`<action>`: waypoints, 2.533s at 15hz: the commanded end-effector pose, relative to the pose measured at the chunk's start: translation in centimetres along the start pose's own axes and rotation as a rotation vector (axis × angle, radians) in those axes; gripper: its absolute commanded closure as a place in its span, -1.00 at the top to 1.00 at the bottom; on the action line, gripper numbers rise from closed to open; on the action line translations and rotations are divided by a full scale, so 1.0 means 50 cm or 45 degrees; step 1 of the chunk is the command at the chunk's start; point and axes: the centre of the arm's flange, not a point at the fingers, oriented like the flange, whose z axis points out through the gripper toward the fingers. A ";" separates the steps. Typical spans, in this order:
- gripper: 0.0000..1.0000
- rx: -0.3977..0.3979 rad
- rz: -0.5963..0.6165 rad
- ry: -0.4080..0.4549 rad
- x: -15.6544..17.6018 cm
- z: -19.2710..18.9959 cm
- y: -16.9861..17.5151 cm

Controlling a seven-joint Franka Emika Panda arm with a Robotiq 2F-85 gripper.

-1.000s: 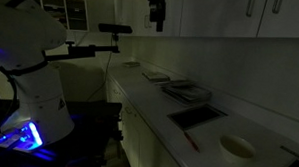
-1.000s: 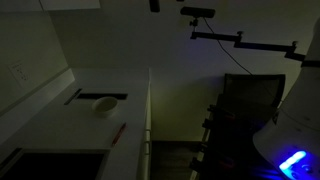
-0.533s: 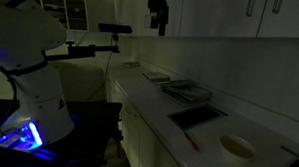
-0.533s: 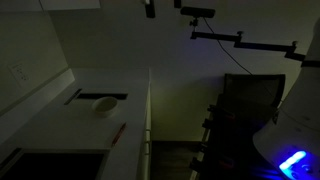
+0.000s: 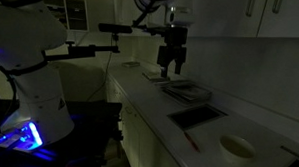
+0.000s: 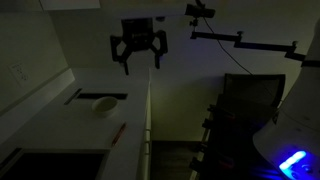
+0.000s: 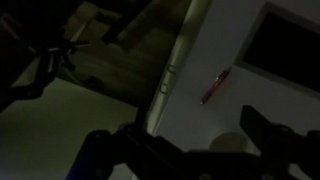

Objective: Pick up the pen and put it in the bowl

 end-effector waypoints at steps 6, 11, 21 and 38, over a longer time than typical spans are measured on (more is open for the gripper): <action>1.00 0.060 0.503 -0.137 0.068 0.266 -0.087; 1.00 0.037 0.418 -0.108 0.060 0.258 -0.060; 1.00 0.059 0.518 -0.147 0.176 0.446 -0.105; -0.58 0.044 0.620 -0.196 0.251 0.612 -0.192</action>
